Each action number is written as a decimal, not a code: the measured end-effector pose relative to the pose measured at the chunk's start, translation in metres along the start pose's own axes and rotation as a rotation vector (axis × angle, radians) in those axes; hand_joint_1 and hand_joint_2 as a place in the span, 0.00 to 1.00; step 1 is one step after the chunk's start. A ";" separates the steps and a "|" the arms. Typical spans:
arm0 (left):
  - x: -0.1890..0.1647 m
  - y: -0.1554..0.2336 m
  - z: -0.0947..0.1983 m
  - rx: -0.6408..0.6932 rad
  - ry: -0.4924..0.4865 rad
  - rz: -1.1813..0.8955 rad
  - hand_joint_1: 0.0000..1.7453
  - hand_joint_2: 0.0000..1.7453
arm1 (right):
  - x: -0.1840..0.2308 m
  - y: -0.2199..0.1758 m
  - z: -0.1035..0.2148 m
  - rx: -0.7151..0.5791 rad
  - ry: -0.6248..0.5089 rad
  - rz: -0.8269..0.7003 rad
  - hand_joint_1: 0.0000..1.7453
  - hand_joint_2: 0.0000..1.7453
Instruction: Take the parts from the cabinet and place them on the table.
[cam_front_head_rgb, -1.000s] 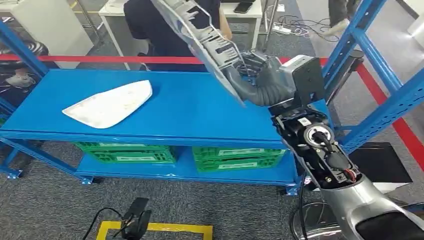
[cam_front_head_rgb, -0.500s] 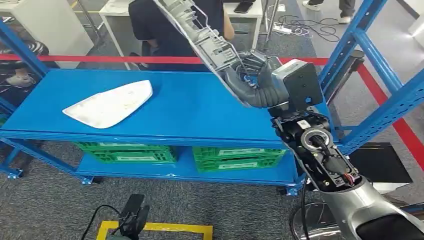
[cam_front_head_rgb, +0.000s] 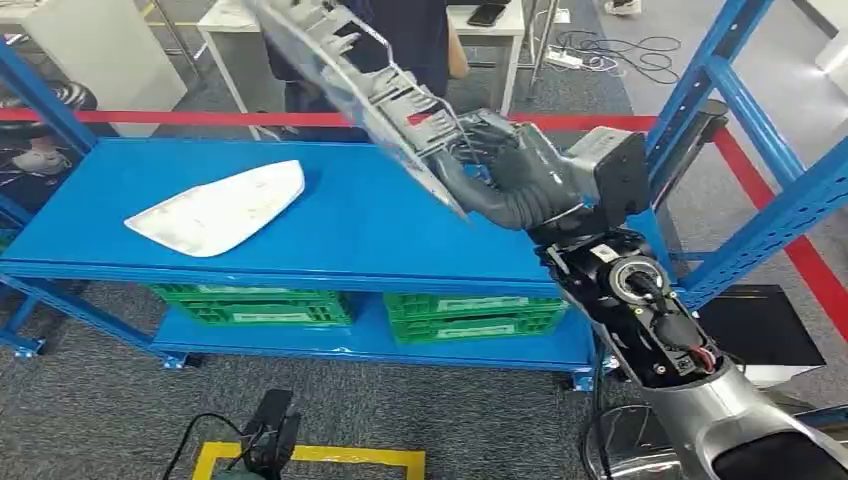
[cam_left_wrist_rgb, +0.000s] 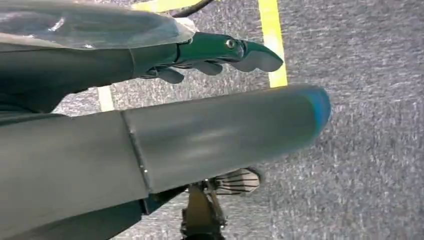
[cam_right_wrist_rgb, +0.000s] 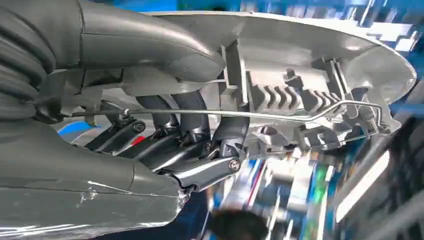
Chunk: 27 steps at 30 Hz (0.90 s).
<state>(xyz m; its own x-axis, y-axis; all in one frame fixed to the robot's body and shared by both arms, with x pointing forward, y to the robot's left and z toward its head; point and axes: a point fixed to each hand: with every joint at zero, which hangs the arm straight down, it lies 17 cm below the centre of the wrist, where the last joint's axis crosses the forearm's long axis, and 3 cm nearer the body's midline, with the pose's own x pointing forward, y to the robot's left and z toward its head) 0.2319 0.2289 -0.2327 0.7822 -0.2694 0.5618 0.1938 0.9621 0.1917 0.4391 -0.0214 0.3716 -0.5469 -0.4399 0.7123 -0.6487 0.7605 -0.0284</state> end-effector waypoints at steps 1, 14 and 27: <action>0.000 0.000 0.000 -0.001 0.001 0.000 0.00 0.00 | 0.001 0.003 0.001 0.009 -0.003 -0.014 1.00 1.00; 0.001 -0.002 0.000 -0.005 0.003 0.003 0.00 0.00 | -0.001 0.005 0.005 0.015 -0.001 -0.064 1.00 1.00; 0.001 -0.005 0.000 -0.018 0.006 0.010 0.00 0.00 | 0.004 0.006 0.013 0.040 -0.008 -0.338 1.00 1.00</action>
<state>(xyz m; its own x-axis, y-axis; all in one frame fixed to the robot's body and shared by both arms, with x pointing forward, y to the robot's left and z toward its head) 0.2313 0.2240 -0.2329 0.7878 -0.2599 0.5584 0.1965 0.9653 0.1720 0.4261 -0.0244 0.3654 -0.3017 -0.6680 0.6803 -0.8141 0.5519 0.1808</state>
